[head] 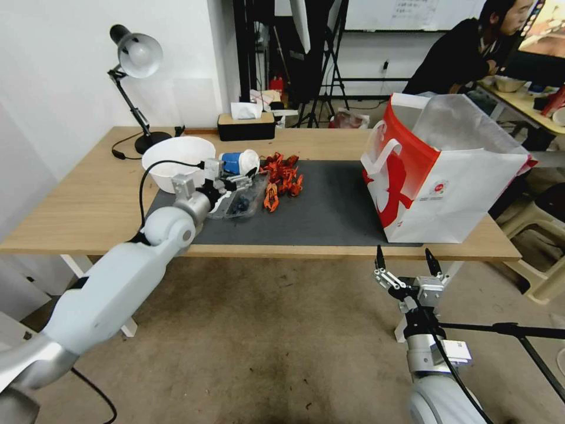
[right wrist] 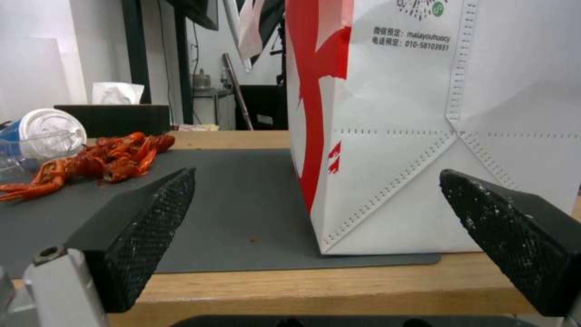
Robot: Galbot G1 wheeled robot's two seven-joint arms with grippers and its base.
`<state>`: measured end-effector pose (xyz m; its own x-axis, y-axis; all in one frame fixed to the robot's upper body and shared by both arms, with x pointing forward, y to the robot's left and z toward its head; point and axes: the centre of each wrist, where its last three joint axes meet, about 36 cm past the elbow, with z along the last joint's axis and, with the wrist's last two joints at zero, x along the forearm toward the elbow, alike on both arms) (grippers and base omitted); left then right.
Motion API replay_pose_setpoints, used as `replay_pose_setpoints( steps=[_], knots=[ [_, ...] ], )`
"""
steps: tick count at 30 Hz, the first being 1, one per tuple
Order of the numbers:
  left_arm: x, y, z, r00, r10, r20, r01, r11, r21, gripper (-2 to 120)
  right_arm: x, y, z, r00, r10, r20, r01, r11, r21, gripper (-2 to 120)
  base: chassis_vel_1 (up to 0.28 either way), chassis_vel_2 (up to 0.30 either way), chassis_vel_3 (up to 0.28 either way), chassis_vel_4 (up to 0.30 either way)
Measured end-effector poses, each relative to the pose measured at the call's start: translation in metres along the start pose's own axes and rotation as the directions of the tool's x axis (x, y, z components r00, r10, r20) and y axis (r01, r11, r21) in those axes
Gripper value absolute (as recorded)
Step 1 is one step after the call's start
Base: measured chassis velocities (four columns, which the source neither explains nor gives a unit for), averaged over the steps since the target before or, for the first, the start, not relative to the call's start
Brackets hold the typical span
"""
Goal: Pick up the trash from the table and place it into the takeout bag.
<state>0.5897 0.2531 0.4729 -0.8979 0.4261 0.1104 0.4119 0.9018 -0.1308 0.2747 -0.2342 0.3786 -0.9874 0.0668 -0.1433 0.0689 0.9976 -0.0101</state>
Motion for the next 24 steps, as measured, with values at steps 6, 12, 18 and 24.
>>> replay_pose_setpoints(
  steps=[6,12,18,24],
  knots=[
    [-0.032,0.005,-0.009,0.999,-0.020,-0.025,0.020,1.000,0.003,100,-0.001,-0.001,-0.001,1.000,0.003,0.002,-0.003,1.000,0.004,100,0.000,0.000,0.000,0.000],
    [-0.046,0.003,-0.011,0.999,-0.030,-0.045,0.029,1.000,-0.006,100,-0.001,-0.002,-0.001,1.000,0.005,0.002,-0.005,1.000,0.005,100,0.000,0.000,0.000,0.000],
    [-0.060,-0.002,-0.011,0.996,-0.049,-0.070,0.048,0.999,-0.022,100,-0.002,-0.002,-0.002,1.000,0.006,0.005,-0.006,1.000,0.004,100,0.000,0.000,0.000,0.000],
    [-0.070,-0.004,-0.012,0.994,-0.072,-0.086,0.067,0.996,-0.060,100,-0.003,-0.002,-0.002,1.000,0.007,0.005,-0.007,1.000,0.003,100,0.000,0.000,0.000,0.000]
  ],
)
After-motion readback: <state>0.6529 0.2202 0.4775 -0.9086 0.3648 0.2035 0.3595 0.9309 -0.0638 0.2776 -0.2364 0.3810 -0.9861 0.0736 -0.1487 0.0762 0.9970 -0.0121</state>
